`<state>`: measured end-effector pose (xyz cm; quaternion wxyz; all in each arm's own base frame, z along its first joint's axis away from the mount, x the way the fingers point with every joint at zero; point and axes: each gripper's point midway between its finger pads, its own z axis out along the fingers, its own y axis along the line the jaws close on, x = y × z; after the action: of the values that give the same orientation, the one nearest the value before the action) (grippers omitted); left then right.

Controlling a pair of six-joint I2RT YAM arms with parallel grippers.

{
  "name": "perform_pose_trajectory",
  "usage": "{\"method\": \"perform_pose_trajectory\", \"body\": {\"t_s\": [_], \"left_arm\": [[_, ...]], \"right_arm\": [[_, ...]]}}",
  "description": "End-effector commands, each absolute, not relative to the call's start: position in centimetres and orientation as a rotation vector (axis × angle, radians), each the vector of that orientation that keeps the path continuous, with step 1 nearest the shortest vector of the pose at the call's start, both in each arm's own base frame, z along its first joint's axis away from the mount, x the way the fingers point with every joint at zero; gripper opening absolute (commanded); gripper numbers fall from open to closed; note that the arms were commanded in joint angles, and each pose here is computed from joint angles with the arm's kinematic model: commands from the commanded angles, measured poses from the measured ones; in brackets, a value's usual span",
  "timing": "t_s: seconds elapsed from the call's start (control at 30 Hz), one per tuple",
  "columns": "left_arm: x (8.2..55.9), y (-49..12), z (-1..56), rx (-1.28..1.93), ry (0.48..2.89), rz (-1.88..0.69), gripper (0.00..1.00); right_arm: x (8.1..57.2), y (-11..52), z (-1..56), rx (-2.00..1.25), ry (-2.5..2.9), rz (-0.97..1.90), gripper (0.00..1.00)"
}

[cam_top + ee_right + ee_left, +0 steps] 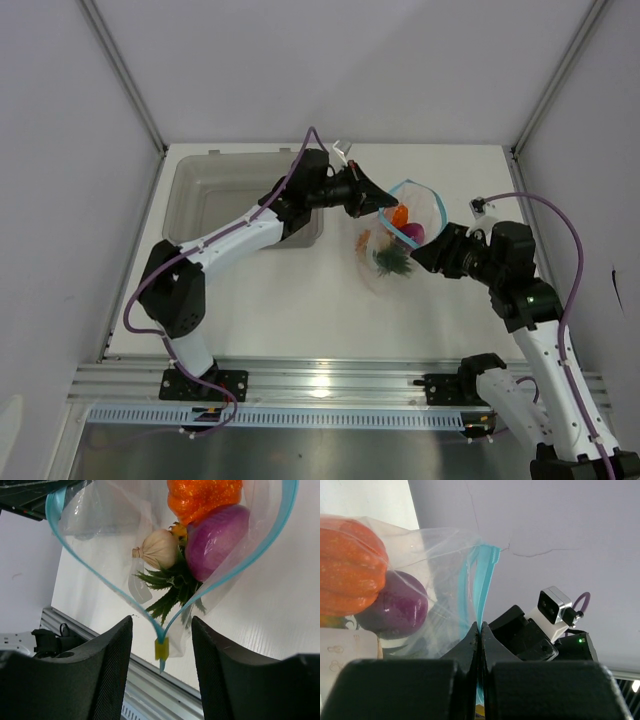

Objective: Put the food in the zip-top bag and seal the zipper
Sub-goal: Adjust the zipper food storage bag at the center of the board.

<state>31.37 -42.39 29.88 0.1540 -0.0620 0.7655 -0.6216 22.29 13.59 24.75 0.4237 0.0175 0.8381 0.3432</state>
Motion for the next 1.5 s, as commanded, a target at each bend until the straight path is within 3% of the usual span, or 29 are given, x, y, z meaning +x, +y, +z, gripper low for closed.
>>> {"method": "perform_pose_trajectory", "body": {"t_s": [0.0, 0.2, 0.27, 0.43, 0.77, 1.07, 1.3, 1.4, 1.47], "left_arm": [[31.2, -43.1, 32.4, -0.137, 2.115, -1.863, 0.00], [31.1, -43.1, 32.0, -0.130, 2.125, -1.855, 0.01], [31.1, -43.1, 32.1, -0.122, 2.124, -1.853, 0.01], [31.4, -42.8, 31.7, -0.089, 2.120, -1.818, 0.00], [33.6, -40.2, 31.9, -0.088, 2.055, -1.555, 0.01], [33.3, -40.7, 24.7, -0.050, 2.189, -1.614, 0.00], [32.7, -38.1, 29.9, 0.020, 2.037, -1.492, 0.01], [33.3, -37.9, 30.6, 0.060, 2.028, -1.432, 0.01], [33.5, -38.4, 29.8, 0.123, 2.049, -1.417, 0.08]], "right_arm": [[24.0, 13.6, 25.9, 0.013, 2.032, 0.819, 0.53], [25.2, 14.2, 26.3, -0.001, 2.038, 0.793, 0.37], [25.3, 13.9, 26.2, -0.002, 2.057, 0.750, 0.21], [25.7, 13.6, 27.0, -0.028, 2.108, 0.699, 0.00], [24.9, 16.0, 31.4, -0.210, 2.141, 0.809, 0.00], [27.4, 14.0, 28.7, -0.120, 2.199, 0.651, 0.00], [25.3, 14.3, 36.8, -0.229, 2.005, 0.694, 0.00], [24.2, 15.2, 35.6, -0.325, 2.003, 0.746, 0.00], [24.2, 15.4, 33.3, -0.348, 2.068, 0.755, 0.00]]}}
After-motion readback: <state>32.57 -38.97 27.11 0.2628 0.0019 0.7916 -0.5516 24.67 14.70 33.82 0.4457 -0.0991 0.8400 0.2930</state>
